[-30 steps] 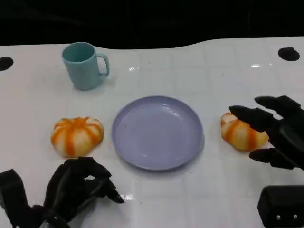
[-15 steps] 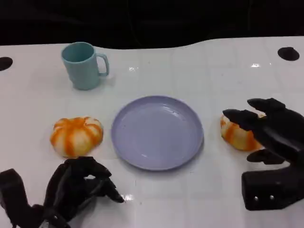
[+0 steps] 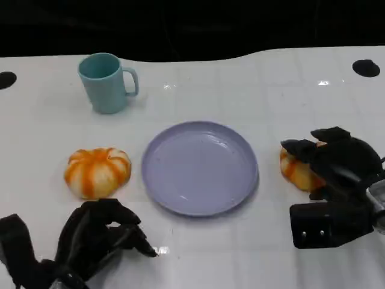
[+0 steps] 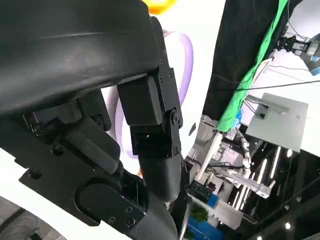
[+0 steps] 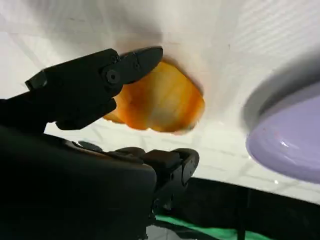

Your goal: Grasp the bread from the table and place it into the plate.

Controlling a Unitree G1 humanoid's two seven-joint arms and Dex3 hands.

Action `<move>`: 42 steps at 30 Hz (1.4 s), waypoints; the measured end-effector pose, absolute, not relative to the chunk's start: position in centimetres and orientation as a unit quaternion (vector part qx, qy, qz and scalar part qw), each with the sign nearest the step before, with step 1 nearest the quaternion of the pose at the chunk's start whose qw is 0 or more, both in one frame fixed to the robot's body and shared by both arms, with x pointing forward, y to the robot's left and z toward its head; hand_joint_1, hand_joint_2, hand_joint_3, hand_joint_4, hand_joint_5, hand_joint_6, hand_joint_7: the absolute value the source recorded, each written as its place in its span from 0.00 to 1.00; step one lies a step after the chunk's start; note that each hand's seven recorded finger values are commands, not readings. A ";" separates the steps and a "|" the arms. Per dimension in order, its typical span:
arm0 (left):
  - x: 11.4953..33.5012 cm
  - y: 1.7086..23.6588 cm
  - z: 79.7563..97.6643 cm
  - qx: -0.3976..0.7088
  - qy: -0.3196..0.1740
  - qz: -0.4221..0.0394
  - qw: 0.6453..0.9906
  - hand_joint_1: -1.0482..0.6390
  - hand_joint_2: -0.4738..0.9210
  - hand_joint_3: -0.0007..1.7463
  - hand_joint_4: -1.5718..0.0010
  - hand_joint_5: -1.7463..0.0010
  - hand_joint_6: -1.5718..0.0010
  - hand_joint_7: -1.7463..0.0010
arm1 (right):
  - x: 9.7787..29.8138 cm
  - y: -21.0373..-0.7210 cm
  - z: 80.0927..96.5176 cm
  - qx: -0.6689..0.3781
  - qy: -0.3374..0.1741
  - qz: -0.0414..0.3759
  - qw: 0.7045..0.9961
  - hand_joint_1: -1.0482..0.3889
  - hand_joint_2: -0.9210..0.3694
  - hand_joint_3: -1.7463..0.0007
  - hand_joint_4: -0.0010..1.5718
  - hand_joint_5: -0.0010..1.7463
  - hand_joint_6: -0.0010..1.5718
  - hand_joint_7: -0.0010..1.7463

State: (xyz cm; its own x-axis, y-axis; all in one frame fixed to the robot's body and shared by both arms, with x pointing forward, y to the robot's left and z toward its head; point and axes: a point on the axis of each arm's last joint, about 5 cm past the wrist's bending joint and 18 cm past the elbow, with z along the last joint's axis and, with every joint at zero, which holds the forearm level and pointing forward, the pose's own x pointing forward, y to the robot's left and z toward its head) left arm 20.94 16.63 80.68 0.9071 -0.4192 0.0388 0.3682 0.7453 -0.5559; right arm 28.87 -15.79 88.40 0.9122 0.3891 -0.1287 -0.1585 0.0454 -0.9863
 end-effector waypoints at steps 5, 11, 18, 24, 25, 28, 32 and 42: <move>20.9 16.7 80.7 -0.288 0.043 -0.211 0.933 0.00 0.77 0.00 0.00 0.66 0.00 0.79 | 29.4 -15.5 87.8 -0.662 -0.064 0.193 0.721 0.51 0.11 1.00 0.10 0.09 0.17 0.00; 20.9 16.7 80.8 -0.287 0.041 -0.211 0.934 0.00 0.78 0.00 0.00 0.65 0.00 0.79 | 29.8 -15.4 87.5 -0.662 -0.064 0.182 0.725 0.53 0.08 0.99 0.22 0.10 0.25 0.03; 20.9 16.7 80.9 -0.285 0.037 -0.212 0.934 0.00 0.77 0.00 0.00 0.65 0.00 0.79 | 29.8 -15.4 86.9 -0.640 -0.084 0.158 0.747 0.63 0.03 0.86 0.60 0.87 0.71 0.41; 20.9 16.7 80.9 -0.285 0.038 -0.213 0.934 0.00 0.77 0.00 0.00 0.65 0.00 0.78 | 29.4 -15.5 86.3 -0.631 -0.127 0.130 0.754 0.64 0.25 0.54 0.56 1.00 0.52 0.84; 20.9 16.7 80.9 -0.285 0.038 -0.213 0.934 0.00 0.77 0.00 0.00 0.65 0.00 0.78 | 29.3 -15.5 86.2 -0.631 -0.131 0.126 0.755 0.64 0.26 0.54 0.56 1.00 0.52 0.84; 20.9 16.7 80.9 -0.285 0.037 -0.213 0.934 0.00 0.77 0.00 0.00 0.65 0.00 0.78 | 29.2 -15.4 86.0 -0.626 -0.144 0.112 0.758 0.62 0.30 0.51 0.58 1.00 0.49 0.93; 20.9 16.7 81.0 -0.285 0.037 -0.213 0.934 0.00 0.77 0.00 0.00 0.65 0.00 0.78 | 29.1 -15.4 85.9 -0.616 -0.166 0.092 0.764 0.64 0.33 0.52 0.59 1.00 0.49 0.93; 21.0 16.7 81.0 -0.286 0.039 -0.214 0.933 0.00 0.77 0.00 0.00 0.65 0.00 0.78 | 29.1 -14.7 86.1 -0.586 -0.212 0.062 0.780 0.67 0.40 0.39 0.61 1.00 0.50 0.92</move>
